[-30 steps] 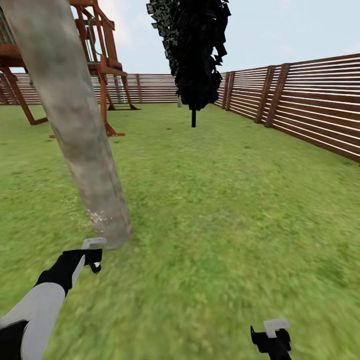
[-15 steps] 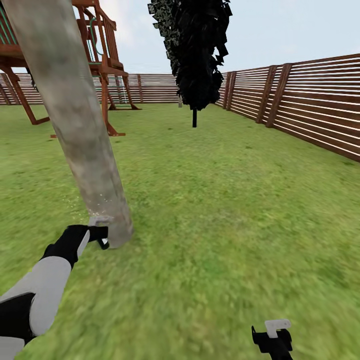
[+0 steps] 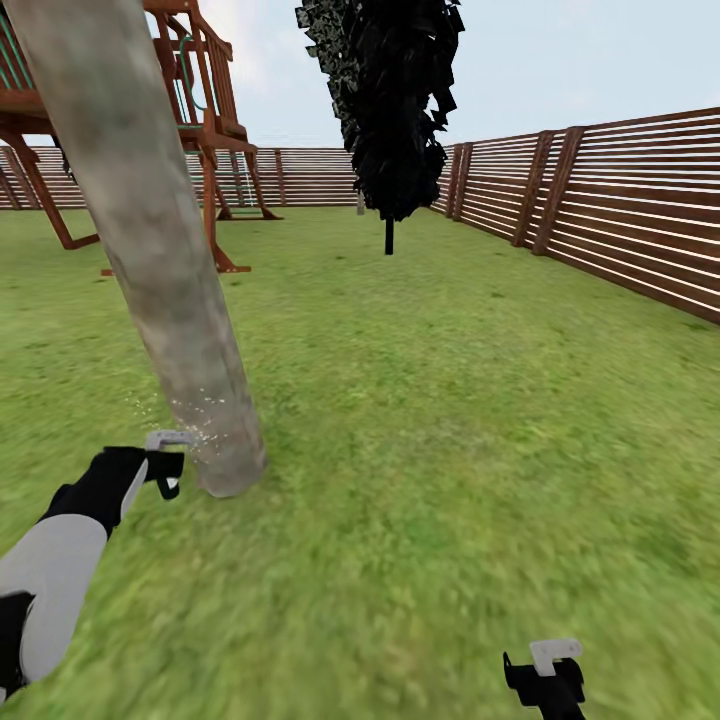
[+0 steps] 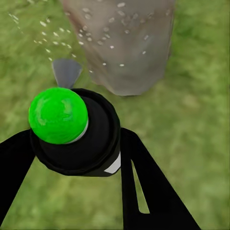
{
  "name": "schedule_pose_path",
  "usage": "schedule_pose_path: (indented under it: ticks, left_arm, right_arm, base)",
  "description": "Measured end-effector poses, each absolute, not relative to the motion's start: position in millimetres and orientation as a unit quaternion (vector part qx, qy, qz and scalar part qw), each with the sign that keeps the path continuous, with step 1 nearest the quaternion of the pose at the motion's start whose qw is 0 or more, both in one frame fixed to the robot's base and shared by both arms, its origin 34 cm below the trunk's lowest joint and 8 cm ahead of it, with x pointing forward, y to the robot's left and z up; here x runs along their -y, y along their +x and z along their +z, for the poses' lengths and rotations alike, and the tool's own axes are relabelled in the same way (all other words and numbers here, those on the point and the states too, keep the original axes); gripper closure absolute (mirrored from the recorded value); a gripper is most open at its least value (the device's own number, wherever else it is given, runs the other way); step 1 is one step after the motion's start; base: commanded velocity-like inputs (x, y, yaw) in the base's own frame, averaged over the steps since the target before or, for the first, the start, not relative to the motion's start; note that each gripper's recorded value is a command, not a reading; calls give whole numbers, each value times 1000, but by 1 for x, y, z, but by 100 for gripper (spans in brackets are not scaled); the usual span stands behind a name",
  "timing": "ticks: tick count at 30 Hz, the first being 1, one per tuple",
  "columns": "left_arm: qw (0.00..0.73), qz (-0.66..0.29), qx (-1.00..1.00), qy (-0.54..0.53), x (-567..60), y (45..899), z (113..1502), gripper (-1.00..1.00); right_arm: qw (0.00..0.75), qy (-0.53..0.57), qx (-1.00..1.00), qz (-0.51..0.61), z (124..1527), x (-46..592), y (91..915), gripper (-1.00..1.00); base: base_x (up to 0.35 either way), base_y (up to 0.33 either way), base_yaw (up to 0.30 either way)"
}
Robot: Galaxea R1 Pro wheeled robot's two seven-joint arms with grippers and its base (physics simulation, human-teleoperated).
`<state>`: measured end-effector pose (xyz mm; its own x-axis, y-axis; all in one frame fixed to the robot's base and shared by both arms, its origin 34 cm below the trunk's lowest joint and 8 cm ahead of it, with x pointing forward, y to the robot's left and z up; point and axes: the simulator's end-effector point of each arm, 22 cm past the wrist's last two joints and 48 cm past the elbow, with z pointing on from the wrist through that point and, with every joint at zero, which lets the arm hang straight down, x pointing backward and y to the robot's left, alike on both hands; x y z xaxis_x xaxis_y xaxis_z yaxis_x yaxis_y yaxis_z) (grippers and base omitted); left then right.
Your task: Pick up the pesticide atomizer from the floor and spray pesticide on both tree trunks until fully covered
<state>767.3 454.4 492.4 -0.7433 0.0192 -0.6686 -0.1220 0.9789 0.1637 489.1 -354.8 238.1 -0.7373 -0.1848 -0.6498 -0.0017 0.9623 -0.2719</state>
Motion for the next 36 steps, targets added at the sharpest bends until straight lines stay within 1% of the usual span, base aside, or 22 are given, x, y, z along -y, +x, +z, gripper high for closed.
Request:
schedule_pose_path:
  ticks: [5,8,12,16,18,21,36]
  left_arm:
    - [340,103,-934,-34,-458,761,490,100]
    - [336,109,-935,-34,-462,757,487,100]
    - [317,115,-941,-36,-470,736,464,100]
    - [317,119,-940,-39,-475,732,463,100]
    - [317,121,-940,-41,-474,733,463,100]
    - [317,148,-936,-51,-481,732,464,100]
    - [317,145,-936,-52,-473,734,463,100]
  right_arm:
    - [359,-50,-923,-128,238,355,489,-100]
    - [359,-51,-923,-128,238,355,489,-100]
    - [360,-50,-923,-127,238,354,490,-100]
    - [360,-51,-923,-127,239,354,490,-100]
    - [361,-50,-923,-127,239,354,490,-100]
    - [360,-50,-923,-127,239,354,490,-100]
    - [359,-51,-923,-127,238,354,489,-100]
  base:
    - [304,0,0]
    - [120,0,8]
    - [10,0,220]
    - [110,-70,211]
    - [224,-158,39]
    - [178,-203,6]
    - [1,-273,0]
